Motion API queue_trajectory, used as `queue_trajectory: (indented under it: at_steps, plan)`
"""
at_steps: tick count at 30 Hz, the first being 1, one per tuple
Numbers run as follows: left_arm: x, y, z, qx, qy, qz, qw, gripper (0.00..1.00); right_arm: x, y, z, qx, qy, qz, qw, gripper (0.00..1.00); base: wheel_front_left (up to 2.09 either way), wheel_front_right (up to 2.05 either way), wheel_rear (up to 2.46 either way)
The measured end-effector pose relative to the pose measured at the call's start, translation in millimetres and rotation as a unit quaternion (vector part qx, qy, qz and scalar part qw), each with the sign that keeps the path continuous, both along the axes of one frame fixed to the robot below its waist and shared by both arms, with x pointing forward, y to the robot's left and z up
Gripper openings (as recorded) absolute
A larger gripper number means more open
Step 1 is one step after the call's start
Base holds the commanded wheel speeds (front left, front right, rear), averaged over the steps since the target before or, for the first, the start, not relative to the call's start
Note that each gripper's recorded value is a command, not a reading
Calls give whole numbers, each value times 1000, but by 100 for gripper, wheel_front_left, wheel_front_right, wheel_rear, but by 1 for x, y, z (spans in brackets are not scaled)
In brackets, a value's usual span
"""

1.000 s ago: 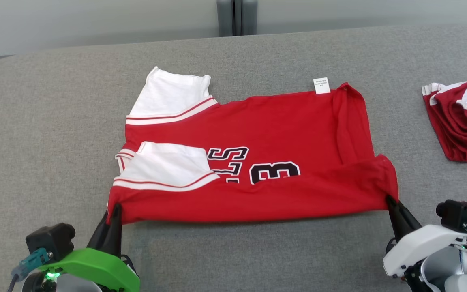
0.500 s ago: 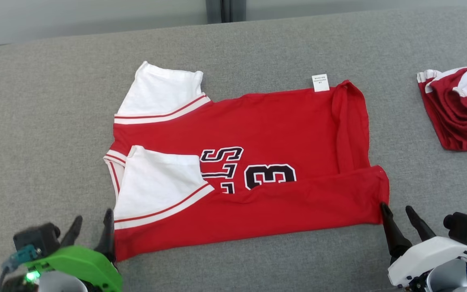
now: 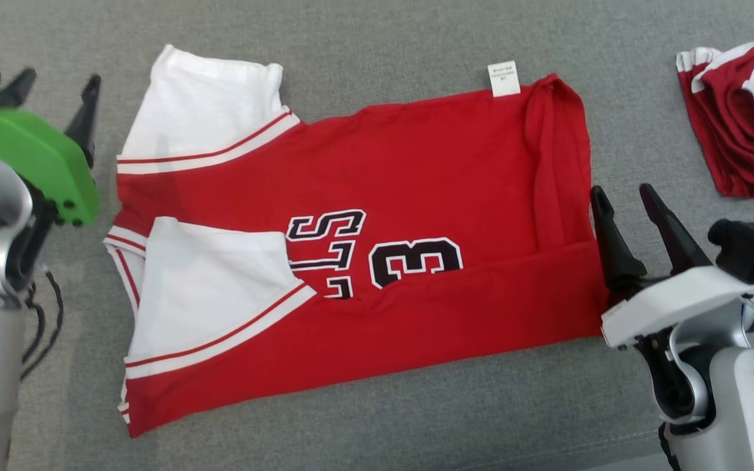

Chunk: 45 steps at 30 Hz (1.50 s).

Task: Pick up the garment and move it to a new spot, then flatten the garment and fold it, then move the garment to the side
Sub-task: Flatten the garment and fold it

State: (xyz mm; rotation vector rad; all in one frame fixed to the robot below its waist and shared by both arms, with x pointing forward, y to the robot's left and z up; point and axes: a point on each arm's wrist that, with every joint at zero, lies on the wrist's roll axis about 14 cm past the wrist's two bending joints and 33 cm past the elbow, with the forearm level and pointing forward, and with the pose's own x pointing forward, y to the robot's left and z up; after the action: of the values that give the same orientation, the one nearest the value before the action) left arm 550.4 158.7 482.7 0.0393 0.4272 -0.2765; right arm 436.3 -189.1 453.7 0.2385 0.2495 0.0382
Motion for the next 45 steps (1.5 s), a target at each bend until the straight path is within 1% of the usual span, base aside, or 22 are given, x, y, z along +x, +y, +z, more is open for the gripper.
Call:
queue_trajectory:
  at_steps: [6,9,13,17,21,24,25,26,27,28,29,33,35,37,41,45]
  plan:
    - [47,-13,-24,40,62,-31,997,100,28,12,-7,-4,-8,22,1000,100,0,0,0]
    - [60,-16,-45,59,102,-40,992,100,33,12,-15,-6,-4,23,1000,100,0,0,0]
    - [66,-26,-77,67,162,-53,983,100,35,6,-26,-10,3,17,1000,100,0,0,0]
    - [75,-31,-99,62,191,-47,979,100,32,-5,-35,-12,12,2,1000,100,0,0,0]
    - [76,-41,-119,57,212,-57,974,100,26,-17,-47,-19,27,-13,999,100,0,0,0]
    - [77,-50,-123,43,218,-66,973,100,24,-26,-53,-26,36,-26,999,100,0,0,0]
    - [77,-51,-123,43,217,-67,973,92,24,-28,-53,-27,37,-27,999,100,0,0,0]
    - [77,-51,-123,45,216,-69,973,80,25,-28,-53,-29,36,-27,999,100,0,0,0]
    - [76,-51,-122,47,216,-70,973,44,27,-27,-52,-30,33,-25,999,100,0,0,0]
    - [76,-50,-121,48,216,-70,973,28,29,-26,-50,-31,29,-22,999,100,0,0,0]
    - [75,-49,-121,49,216,-69,973,0,33,-23,-47,-32,24,-18,999,100,0,0,0]
    - [73,-48,-113,43,205,-67,976,0,46,-13,-39,-53,17,5,998,100,0,0,0]
    - [74,-50,-105,38,188,-70,979,0,57,-9,-33,-69,14,19,997,100,0,0,0]
    - [76,-54,-91,23,157,-73,985,0,69,-8,-28,-86,16,33,996,100,0,0,0]
    - [72,-69,-69,-20,118,-82,989,0,92,-11,-29,-124,38,57,990,100,0,0,0]
    - [67,-68,-52,-30,90,-85,992,0,111,-5,-39,-155,67,84,982,100,0,0,0]
